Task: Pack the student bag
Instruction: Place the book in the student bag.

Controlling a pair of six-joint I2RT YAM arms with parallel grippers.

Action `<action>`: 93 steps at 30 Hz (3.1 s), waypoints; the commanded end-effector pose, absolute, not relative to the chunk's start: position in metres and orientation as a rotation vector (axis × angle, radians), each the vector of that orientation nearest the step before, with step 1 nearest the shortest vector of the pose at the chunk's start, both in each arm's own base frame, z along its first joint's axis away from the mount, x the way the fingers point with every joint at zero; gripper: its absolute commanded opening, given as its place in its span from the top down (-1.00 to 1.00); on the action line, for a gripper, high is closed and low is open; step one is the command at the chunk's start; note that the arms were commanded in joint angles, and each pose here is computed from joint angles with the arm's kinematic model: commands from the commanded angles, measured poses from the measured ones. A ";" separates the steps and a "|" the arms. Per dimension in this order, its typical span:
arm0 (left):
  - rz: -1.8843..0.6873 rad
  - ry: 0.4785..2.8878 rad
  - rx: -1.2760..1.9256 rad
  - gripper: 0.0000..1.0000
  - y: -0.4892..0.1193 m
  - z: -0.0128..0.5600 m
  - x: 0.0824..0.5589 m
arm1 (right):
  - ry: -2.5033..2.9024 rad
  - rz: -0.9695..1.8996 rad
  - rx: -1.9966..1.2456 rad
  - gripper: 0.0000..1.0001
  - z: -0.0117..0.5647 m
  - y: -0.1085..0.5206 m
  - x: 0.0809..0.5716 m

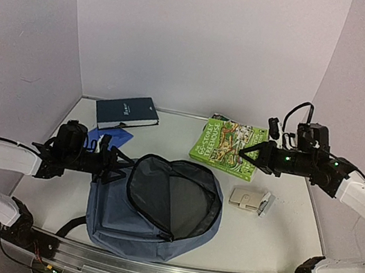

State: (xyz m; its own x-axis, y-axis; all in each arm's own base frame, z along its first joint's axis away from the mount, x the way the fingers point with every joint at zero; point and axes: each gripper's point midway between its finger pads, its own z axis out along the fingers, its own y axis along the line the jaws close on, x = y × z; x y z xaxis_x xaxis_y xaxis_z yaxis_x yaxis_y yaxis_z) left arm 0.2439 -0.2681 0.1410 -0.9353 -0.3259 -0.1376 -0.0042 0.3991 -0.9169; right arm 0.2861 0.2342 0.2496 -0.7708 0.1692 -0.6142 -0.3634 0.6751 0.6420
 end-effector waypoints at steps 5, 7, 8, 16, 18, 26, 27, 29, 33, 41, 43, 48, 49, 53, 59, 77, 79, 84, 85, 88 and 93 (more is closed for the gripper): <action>-1.502 2.476 -0.181 -0.60 -0.282 0.133 0.242 | 2.089 1.113 -0.226 1.00 0.287 0.246 0.289; -1.485 2.521 -0.179 -0.64 -0.285 0.123 0.241 | 2.088 1.119 -0.231 1.00 0.287 0.246 0.288; -1.491 2.525 -0.159 -0.65 -0.288 0.123 0.240 | 2.089 1.125 -0.236 1.00 0.287 0.247 0.287; -1.612 2.530 0.019 0.22 -0.322 0.129 0.232 | 2.112 1.131 -0.248 1.00 0.279 0.249 0.285; -1.611 2.511 0.036 0.69 -0.322 0.133 0.233 | 2.118 1.132 -0.250 1.00 0.277 0.249 0.285; -1.608 2.420 0.098 1.00 -0.318 0.161 0.232 | 2.224 1.187 -0.315 1.00 0.243 0.260 0.275; -1.620 2.400 0.113 1.00 -0.318 0.167 0.231 | 2.244 1.194 -0.323 1.00 0.237 0.261 0.273; -1.644 2.357 0.141 1.00 -0.319 0.179 0.230 | 2.291 1.205 -0.335 1.00 0.223 0.262 0.269; -1.707 2.252 0.214 1.00 -0.322 0.208 0.227 | 2.367 1.250 -0.366 1.00 0.200 0.269 0.259; -1.815 2.091 0.341 1.00 -0.325 0.245 0.216 | 2.482 1.345 -0.445 1.00 0.163 0.286 0.243; -1.835 2.062 0.368 1.00 -0.325 0.253 0.214 | 2.490 1.354 -0.462 1.00 0.158 0.292 0.244; -1.870 1.994 0.438 1.00 -0.326 0.275 0.207 | 2.501 1.383 -0.488 1.00 0.149 0.307 0.252; -1.874 1.982 0.450 1.00 -0.326 0.279 0.207 | 2.493 1.411 -0.499 1.00 0.148 0.312 0.253; -1.883 1.962 0.485 1.00 -0.329 0.289 0.206 | 2.423 1.553 -0.530 1.00 0.158 0.334 0.254; -1.895 1.962 0.547 1.00 -0.336 0.297 0.207 | 2.321 1.659 -0.588 1.00 0.181 0.363 0.258; -1.937 1.928 0.674 0.99 -0.360 0.306 0.224 | 2.283 1.841 -0.731 1.00 0.157 0.462 0.256; -1.941 1.929 0.677 1.00 -0.363 0.304 0.227 | 2.301 1.835 -0.731 1.00 0.145 0.472 0.258; -1.942 1.921 0.655 1.00 -0.363 0.304 0.230 | 2.347 1.764 -0.673 0.73 0.117 0.483 0.271; -1.935 1.923 0.647 1.00 -0.362 0.303 0.230 | 2.351 1.746 -0.658 0.64 0.114 0.483 0.273; -1.887 1.965 0.579 1.00 -0.355 0.293 0.236 | 2.339 1.686 -0.627 0.32 0.116 0.480 0.280; -1.735 2.166 0.290 0.99 -0.318 0.242 0.253 | 2.342 1.447 -0.590 -0.21 0.129 0.453 0.292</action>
State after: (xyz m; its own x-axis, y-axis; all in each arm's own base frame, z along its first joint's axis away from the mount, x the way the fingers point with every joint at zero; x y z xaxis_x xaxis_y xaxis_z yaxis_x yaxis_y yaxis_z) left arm 0.2383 -0.3499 0.2505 -0.9168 0.0647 -0.3940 0.3992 0.1251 -0.9083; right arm 0.2667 0.4640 0.0705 -0.9246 -0.2626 -0.2759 -0.3615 0.3767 0.8529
